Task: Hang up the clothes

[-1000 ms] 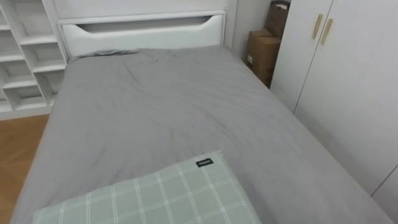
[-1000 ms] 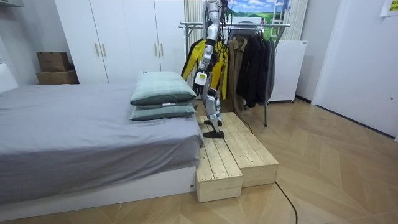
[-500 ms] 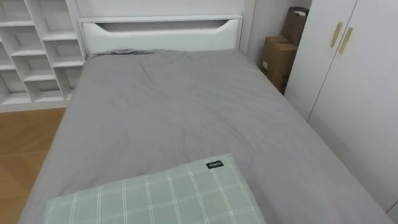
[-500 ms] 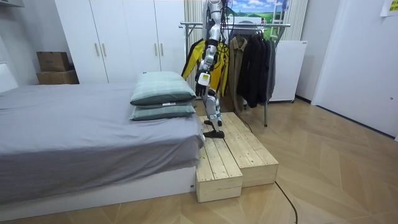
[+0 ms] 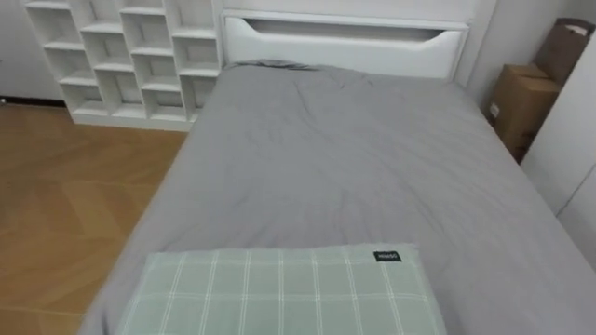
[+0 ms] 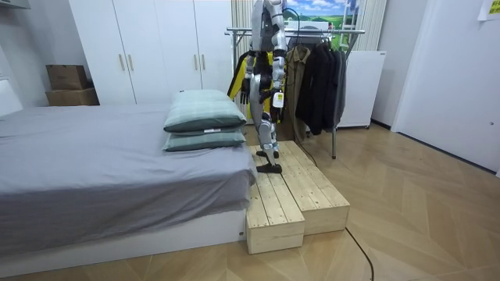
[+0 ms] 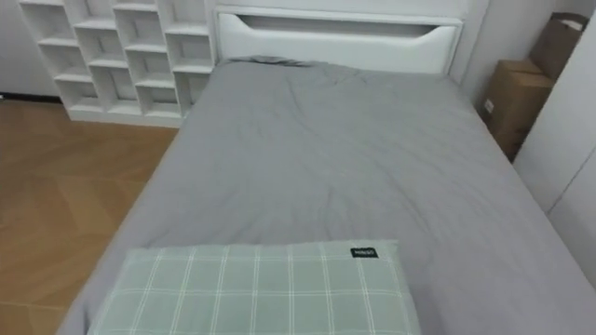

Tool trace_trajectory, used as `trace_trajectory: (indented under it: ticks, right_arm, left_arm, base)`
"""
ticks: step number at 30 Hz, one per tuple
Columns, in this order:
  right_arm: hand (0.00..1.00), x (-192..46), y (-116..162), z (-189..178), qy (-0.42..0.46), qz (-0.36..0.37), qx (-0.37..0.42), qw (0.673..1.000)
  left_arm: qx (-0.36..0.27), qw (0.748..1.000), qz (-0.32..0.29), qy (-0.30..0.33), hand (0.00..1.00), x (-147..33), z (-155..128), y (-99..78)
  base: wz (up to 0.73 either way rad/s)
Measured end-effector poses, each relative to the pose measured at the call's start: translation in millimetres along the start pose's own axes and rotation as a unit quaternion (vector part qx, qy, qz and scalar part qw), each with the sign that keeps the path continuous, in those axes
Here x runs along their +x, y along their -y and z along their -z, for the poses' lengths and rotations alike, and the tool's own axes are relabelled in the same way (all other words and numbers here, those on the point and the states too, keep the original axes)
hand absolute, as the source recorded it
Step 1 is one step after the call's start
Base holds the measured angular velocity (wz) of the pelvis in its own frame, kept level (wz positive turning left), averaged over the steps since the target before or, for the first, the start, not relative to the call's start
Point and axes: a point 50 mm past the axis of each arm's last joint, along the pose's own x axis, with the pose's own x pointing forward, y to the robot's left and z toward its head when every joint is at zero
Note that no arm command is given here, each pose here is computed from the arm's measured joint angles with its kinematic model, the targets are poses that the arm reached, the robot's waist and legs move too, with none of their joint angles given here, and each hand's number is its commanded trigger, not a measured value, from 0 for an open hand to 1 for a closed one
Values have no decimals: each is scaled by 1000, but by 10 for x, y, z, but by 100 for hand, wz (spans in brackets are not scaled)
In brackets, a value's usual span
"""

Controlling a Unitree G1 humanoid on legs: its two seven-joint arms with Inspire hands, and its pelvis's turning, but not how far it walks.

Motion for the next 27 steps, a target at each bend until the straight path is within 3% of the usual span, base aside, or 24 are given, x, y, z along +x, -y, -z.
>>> trace_trajectory:
  ticks: [7,27]
  right_arm:
    - [0,1,-11,-37,4,-5,-6,1000]
    - [0,-6,16,-38,22,1,-16,1000]
  left_arm:
    - [59,997,12,-47,0,-4,182,74]
    - [203,979,10,-22,0,23,-62,181]
  base:
    - [14]
    - [-1]
